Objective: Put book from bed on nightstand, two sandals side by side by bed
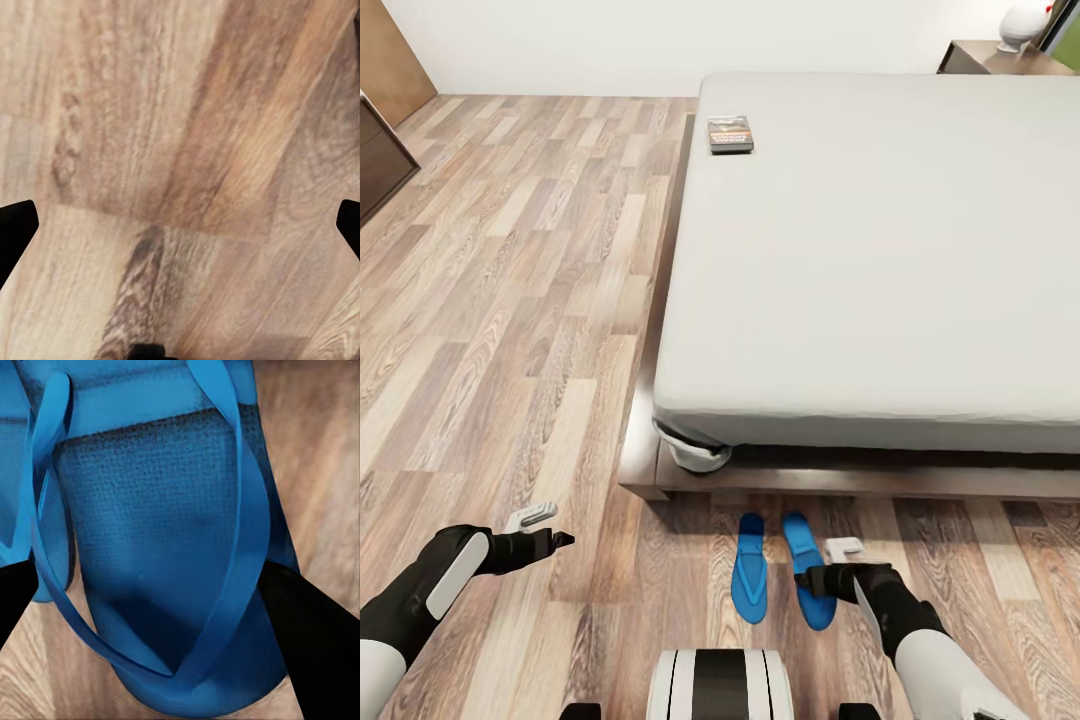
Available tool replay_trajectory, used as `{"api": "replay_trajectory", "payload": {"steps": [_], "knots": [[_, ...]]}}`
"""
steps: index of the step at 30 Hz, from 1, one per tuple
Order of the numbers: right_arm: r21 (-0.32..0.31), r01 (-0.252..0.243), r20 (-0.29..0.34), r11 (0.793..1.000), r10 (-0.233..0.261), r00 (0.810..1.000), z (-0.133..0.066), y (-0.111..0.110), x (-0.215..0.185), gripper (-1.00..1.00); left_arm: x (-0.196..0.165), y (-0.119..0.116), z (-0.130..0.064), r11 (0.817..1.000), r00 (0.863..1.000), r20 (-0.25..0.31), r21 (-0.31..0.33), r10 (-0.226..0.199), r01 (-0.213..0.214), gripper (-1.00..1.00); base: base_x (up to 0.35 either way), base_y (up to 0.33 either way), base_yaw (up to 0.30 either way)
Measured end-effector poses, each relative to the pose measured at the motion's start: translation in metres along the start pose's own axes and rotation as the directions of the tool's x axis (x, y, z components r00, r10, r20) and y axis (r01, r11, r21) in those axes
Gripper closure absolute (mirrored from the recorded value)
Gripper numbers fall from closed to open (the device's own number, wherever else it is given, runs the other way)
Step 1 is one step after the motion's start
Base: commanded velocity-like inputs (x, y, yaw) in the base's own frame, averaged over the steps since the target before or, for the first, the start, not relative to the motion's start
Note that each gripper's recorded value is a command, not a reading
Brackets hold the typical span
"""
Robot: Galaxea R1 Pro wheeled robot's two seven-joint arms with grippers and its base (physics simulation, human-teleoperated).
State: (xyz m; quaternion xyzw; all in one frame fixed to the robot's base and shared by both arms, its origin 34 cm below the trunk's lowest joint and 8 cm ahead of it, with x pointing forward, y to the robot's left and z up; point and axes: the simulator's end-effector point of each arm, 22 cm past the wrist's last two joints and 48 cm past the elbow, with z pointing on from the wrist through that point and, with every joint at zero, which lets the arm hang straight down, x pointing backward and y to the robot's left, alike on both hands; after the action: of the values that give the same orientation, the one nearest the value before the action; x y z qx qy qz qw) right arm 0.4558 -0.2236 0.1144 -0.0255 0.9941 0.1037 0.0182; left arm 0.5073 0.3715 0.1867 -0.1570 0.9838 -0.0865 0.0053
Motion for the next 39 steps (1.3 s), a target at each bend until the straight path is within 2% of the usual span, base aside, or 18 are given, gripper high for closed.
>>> {"api": "replay_trajectory", "payload": {"steps": [7,13,17,22,27,32,39], "knots": [[-0.004,0.028,0.010,1.000,-0.028,1.000,0.000,0.007,-0.010,1.00,0.000,0.000,0.000,1.000,1.000,-0.002,0.000,0.001,-0.001,-1.00,0.000,0.000,0.000],[-0.005,0.036,0.011,0.999,-0.036,0.999,0.011,0.006,-0.009,1.00,0.004,0.003,0.011,1.000,1.000,-0.005,0.000,0.002,-0.002,-1.00,0.000,0.000,0.000],[-0.004,0.037,0.011,0.999,-0.037,0.999,0.011,0.006,-0.009,1.00,0.004,0.003,0.011,1.000,1.000,-0.006,0.000,0.003,-0.003,-1.00,0.000,0.000,0.000],[0.000,0.038,0.009,0.999,-0.038,0.999,0.022,0.003,-0.005,1.00,0.006,0.006,0.022,1.000,1.000,-0.006,0.000,0.003,-0.003,-1.00,0.000,0.000,0.000],[0.002,0.035,0.005,0.999,-0.035,0.999,0.022,0.003,-0.004,1.00,0.006,0.006,0.022,1.000,1.000,-0.006,0.000,0.003,-0.003,-1.00,0.000,0.000,0.000],[0.002,0.033,0.006,0.999,-0.033,0.999,0.033,0.000,-0.003,1.00,0.009,0.008,0.033,1.000,1.000,-0.006,0.000,0.003,-0.003,-1.00,0.000,0.000,0.000],[0.012,0.029,0.012,1.000,-0.029,1.000,0.032,-0.002,-0.007,1.00,0.007,0.007,0.031,1.000,1.000,-0.001,0.004,0.005,-0.005,-1.00,0.000,0.000,0.000]]}}
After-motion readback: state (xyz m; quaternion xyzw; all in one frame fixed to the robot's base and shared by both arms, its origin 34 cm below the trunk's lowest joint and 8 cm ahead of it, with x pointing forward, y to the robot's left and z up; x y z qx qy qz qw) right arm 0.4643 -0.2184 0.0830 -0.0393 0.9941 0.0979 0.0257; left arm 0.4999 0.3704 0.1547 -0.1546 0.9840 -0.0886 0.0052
